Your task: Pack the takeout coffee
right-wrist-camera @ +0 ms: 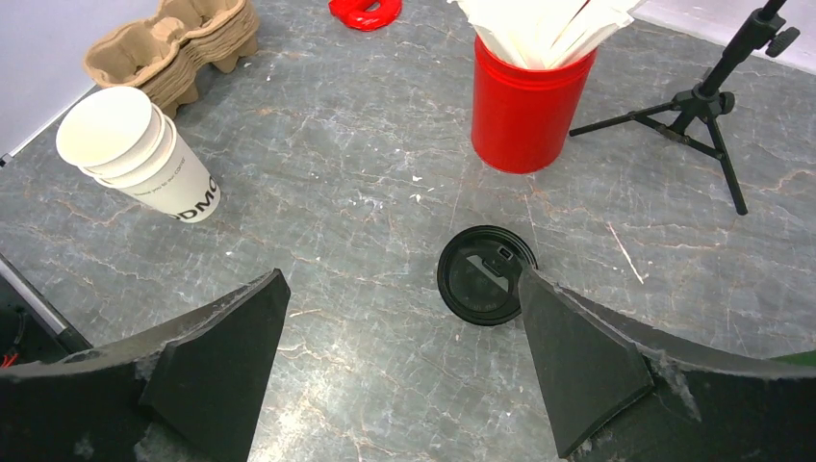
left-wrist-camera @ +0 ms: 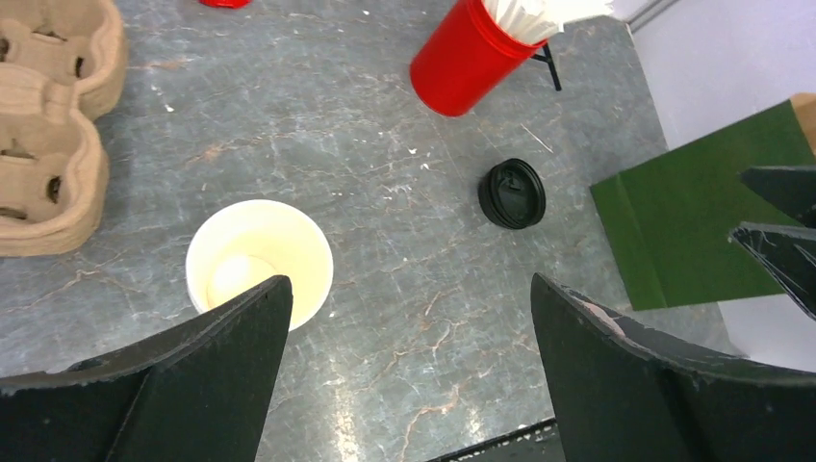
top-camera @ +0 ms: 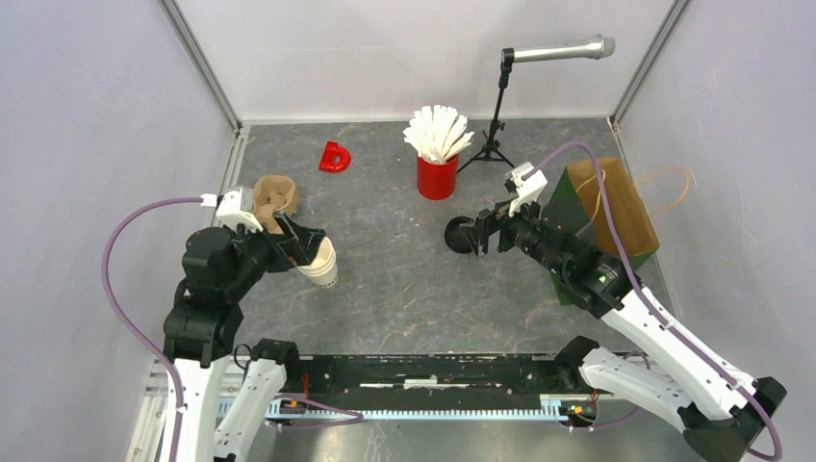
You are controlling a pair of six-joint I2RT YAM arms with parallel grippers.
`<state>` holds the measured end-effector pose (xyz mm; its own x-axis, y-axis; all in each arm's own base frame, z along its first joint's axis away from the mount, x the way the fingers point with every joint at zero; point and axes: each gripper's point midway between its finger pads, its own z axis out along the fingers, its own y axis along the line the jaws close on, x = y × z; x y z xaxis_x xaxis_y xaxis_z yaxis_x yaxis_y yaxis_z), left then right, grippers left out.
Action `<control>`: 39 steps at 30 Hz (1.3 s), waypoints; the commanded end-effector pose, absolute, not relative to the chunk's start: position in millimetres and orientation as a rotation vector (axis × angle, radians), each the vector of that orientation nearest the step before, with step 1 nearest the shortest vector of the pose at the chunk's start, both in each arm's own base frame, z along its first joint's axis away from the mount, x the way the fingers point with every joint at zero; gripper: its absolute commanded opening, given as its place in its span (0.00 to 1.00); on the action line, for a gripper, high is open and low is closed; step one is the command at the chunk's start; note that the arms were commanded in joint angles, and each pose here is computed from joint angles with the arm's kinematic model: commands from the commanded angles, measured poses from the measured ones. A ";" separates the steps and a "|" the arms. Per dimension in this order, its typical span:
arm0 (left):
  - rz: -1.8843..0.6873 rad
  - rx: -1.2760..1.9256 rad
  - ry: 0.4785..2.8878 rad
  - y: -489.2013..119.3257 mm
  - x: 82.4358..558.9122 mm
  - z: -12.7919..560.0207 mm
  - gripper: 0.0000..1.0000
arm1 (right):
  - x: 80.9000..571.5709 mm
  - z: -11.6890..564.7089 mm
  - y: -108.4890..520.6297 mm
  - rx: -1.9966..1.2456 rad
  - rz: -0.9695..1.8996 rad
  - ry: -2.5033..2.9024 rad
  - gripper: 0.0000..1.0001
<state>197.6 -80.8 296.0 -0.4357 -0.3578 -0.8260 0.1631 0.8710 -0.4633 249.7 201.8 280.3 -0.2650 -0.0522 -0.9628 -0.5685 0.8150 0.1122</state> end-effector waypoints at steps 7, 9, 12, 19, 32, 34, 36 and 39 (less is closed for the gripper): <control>-0.348 -0.302 1.962 -41.0 211.3 264.3 1.00 | 239.5 287.7 197.5 -0.442 0.583 1.704 0.98; -0.304 -0.373 2.004 -33.6 216.9 247.8 1.00 | 236.7 287.0 197.9 -0.428 0.607 1.697 0.98; -0.189 -0.500 2.083 -17.1 225.3 221.9 0.99 | 229.3 289.4 201.7 -0.458 0.650 1.659 0.98; -0.004 -0.676 2.164 5.7 241.0 194.1 0.81 | 204.0 303.0 215.0 -0.610 0.756 1.548 0.98; -0.015 -0.688 2.236 -1.4 251.9 171.1 0.53 | 200.4 305.6 215.5 -0.626 0.766 1.527 0.98; -0.012 -0.694 2.233 -0.6 251.3 170.5 0.51 | 201.0 305.3 214.5 -0.624 0.760 1.528 0.98; -0.015 -0.691 2.233 -1.1 251.5 169.3 0.49 | 202.1 304.3 213.5 -0.617 0.752 1.532 0.98; -0.038 -0.679 2.248 -5.3 253.3 165.2 0.48 | 202.9 302.1 212.6 -0.611 0.748 1.539 0.98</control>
